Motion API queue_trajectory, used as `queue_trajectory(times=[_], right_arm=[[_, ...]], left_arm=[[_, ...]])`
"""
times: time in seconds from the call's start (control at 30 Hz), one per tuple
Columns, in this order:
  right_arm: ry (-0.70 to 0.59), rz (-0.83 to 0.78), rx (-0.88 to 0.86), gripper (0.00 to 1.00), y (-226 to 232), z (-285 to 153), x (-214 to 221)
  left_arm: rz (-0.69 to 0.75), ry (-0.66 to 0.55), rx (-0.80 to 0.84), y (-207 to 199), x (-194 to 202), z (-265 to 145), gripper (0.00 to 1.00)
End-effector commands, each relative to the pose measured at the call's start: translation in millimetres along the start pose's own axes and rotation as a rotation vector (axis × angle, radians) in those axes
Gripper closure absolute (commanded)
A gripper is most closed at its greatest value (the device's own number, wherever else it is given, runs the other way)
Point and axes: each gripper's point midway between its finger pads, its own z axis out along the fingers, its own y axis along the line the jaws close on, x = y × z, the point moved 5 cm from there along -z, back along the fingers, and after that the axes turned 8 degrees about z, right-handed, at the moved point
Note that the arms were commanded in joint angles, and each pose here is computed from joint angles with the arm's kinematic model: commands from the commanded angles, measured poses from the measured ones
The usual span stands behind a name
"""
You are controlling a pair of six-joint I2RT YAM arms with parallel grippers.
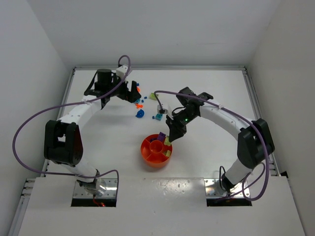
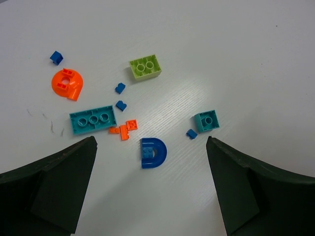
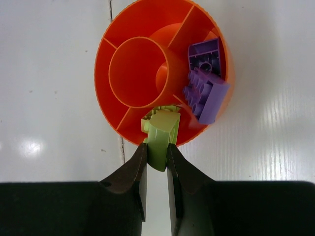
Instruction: Sort the legos into containers by color
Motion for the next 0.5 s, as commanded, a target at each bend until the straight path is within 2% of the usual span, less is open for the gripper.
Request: queue_trajectory(times=[0.0,0.4,0.43,0.47], right_arm=[[-0.035,-0.09,0.009,0.99,-3.6,-2.5,-19.7],[0.004,-0.105,0.005,0.92,-5.3,1.1,-15.1],[0.027,-0.096,0.002,0.9,-3.1,3.7,-10.1],[0.032,-0.111,0.009,0.81,-4.7,3.4,-9.7]], left_arm=[[0.025,-0.036,0.002,2.7,-9.9,-4.0,0.0],[0.039,-0.026,-0.005,4.0,-5.7,-3.6,0.0],[0.039,-0.028,0.003,2.9,-6.0,-3.6,0.0],[0.034,-0.021,0.005,3.6,-3.1,-1.4,0.0]])
